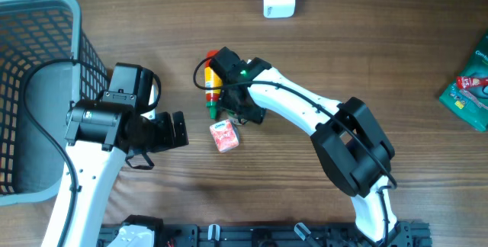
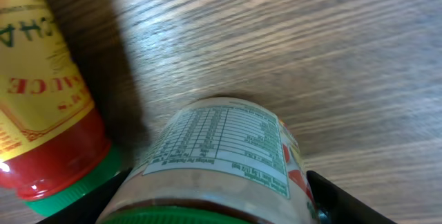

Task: Scan the item barcode
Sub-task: 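Reach the right gripper to the green-lidded jar and grasp it, then lift the jar and hold it in front of the scanner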

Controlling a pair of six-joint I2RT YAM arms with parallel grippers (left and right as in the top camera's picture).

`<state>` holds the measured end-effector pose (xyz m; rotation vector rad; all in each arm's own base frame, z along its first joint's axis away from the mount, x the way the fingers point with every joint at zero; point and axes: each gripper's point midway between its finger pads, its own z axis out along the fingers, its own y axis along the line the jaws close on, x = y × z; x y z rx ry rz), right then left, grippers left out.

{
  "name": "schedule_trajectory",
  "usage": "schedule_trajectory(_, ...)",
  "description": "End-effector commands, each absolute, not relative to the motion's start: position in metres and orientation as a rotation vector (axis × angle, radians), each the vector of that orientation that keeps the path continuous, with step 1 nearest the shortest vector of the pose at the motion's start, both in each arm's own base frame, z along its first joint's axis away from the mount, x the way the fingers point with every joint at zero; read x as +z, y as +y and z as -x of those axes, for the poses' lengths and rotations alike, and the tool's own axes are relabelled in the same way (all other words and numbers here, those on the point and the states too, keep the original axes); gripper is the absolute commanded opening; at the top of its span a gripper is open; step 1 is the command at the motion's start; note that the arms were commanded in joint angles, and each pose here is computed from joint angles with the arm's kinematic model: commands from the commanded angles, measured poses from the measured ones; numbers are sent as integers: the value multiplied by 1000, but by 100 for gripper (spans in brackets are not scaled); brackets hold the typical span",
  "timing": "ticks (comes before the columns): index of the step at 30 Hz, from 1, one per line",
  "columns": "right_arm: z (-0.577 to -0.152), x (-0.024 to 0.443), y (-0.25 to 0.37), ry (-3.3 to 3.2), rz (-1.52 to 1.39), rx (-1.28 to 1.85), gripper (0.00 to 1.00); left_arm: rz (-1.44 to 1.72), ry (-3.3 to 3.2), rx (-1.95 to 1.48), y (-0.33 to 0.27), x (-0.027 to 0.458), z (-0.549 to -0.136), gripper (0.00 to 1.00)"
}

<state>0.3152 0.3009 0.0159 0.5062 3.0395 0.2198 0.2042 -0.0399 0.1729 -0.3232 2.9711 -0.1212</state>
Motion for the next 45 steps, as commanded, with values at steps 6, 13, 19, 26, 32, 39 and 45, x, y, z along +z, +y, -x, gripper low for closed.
schedule_trajectory(6, -316, 42, 287, 3228, -261, 486, 64, 336, 2967, -105, -38, 173, -203, 100)
schedule_trajectory(13, -312, 127, 202, 3240, -126, 726, 64, 336, 2967, -105, -38, 173, -203, 100)
schedule_trajectory(19, -278, 197, 162, 3173, -83, 1110, 65, 336, 2967, -105, -38, 173, -203, 100)
schedule_trajectory(26, -260, 224, 155, 3110, -20, 1141, 65, 336, 2967, -105, -38, 173, -203, 100)
schedule_trajectory(32, -250, 246, 153, 3031, 29, 1128, 65, 336, 2967, -105, -38, 173, -203, 100)
schedule_trajectory(39, -244, 259, 155, 2992, 10, 1160, 65, 336, 2967, -105, -38, 173, -203, 100)
schedule_trajectory(45, -243, 259, 154, 2987, 28, 1147, 65, 336, 2967, -105, -38, 173, -203, 100)
